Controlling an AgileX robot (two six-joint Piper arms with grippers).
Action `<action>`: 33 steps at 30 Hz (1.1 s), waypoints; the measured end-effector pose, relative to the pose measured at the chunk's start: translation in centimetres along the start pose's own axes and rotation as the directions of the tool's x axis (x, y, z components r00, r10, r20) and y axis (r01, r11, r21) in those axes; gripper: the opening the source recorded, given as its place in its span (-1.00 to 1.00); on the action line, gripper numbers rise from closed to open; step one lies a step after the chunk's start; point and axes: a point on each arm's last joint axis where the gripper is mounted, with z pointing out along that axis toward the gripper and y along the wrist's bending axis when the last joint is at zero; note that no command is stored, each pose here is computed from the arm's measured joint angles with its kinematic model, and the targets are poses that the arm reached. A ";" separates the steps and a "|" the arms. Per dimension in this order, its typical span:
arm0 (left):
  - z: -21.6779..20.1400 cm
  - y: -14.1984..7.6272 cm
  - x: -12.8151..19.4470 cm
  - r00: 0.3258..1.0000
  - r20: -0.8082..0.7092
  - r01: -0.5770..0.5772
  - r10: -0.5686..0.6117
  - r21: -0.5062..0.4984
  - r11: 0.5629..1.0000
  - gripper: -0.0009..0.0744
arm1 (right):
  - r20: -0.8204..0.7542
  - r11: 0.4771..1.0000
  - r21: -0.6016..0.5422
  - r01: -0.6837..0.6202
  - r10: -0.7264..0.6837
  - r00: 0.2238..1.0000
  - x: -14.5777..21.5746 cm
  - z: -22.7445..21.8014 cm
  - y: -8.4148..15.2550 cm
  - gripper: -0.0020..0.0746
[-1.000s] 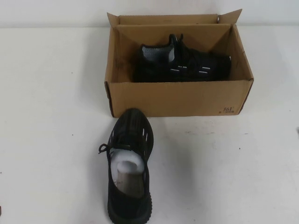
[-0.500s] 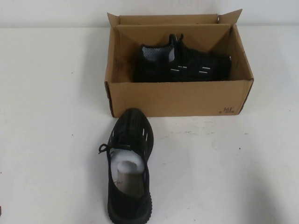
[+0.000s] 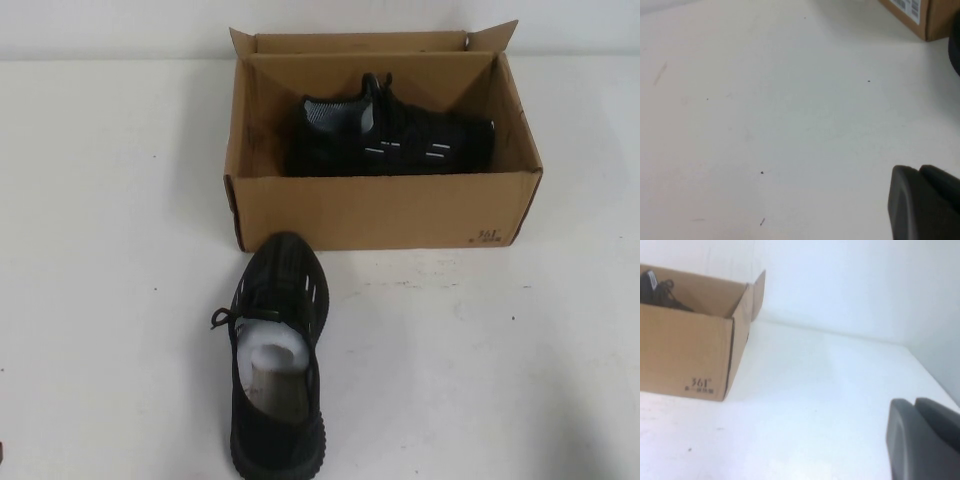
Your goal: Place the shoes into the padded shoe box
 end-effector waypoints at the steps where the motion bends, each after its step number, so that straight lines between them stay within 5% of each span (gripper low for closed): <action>1: 0.0 0.0 0.0 1.000 0.000 0.000 0.000 0.000 1.000 -0.99 | -0.002 1.000 0.000 0.000 0.000 1.000 0.0 0.0 0.0 -0.96; 9: 0.0 0.0 0.0 1.000 -0.002 0.000 0.000 0.000 1.000 -0.99 | -0.098 1.000 -0.004 -0.003 0.002 0.995 0.9 0.0 0.0 -0.96; 14: 0.0 0.0 0.0 1.000 -0.002 0.000 0.000 0.000 1.000 -0.99 | -0.304 1.000 -0.006 -0.027 0.024 0.953 2.8 -0.4 0.1 -0.96; 33: 0.0 0.0 0.0 1.000 -0.002 0.000 0.000 0.000 1.000 -0.99 | -0.297 1.000 -0.005 -0.027 0.024 0.955 2.7 -0.4 0.1 -0.96</action>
